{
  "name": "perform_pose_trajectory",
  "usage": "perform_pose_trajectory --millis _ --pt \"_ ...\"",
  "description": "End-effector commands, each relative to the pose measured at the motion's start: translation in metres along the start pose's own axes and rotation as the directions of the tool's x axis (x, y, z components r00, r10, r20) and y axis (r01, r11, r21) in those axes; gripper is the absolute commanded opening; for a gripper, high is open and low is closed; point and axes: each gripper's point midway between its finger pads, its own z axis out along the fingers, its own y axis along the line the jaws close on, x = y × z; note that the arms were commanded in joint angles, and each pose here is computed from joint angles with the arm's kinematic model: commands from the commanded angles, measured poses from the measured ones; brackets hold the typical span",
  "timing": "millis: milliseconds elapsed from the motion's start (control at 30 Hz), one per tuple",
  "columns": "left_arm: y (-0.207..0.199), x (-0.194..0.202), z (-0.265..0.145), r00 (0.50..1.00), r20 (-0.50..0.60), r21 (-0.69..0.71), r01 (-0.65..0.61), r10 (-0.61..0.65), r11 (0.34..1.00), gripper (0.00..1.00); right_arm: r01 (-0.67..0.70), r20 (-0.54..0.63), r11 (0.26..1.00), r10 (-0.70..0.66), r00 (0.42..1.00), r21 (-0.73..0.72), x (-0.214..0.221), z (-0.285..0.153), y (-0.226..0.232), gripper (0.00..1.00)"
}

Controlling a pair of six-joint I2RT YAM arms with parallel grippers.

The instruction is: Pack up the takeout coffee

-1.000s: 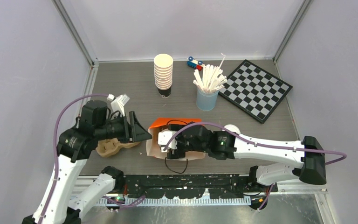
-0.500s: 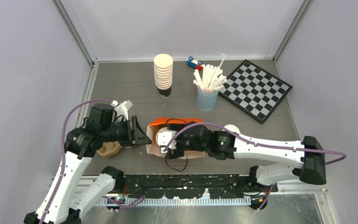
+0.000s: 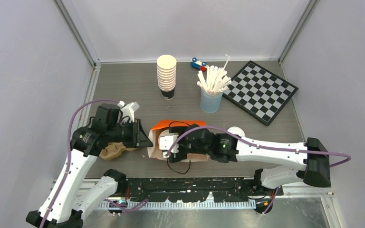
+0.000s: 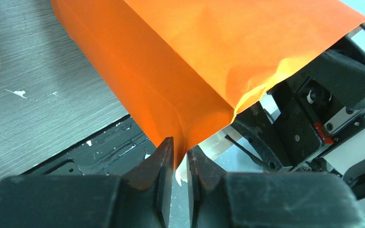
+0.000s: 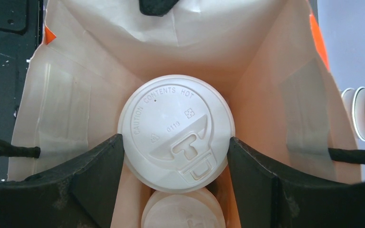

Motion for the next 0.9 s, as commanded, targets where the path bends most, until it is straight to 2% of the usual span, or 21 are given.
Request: perform_pose_trajectory --millis 0,167,433,667,867 --pt "-0.007 0.003 -0.002 0.992 0.029 0.078 -0.122 0.120 0.990 0.12 0.042 0.055 0.998 -0.044 0.997 0.046 -0.014 0.001 -0.010 0.73" --pt "-0.008 0.002 -0.003 0.978 0.072 0.099 -0.204 0.198 0.974 0.00 0.083 0.051 0.996 -0.085 0.995 0.045 -0.010 0.004 -0.009 0.74" --pt "-0.006 0.009 0.004 0.970 0.032 0.138 -0.244 0.242 0.960 0.00 0.156 0.070 0.985 -0.161 0.984 0.076 -0.013 0.010 -0.015 0.75" --pt "-0.001 0.018 0.005 0.968 0.017 0.136 -0.251 0.251 0.958 0.00 0.211 0.122 0.978 -0.210 0.970 0.006 -0.019 0.009 -0.008 0.75" --pt "0.001 0.015 0.002 0.964 0.023 0.112 -0.265 0.264 0.958 0.00 0.245 0.113 0.969 -0.240 0.964 -0.038 0.000 0.014 -0.009 0.74"
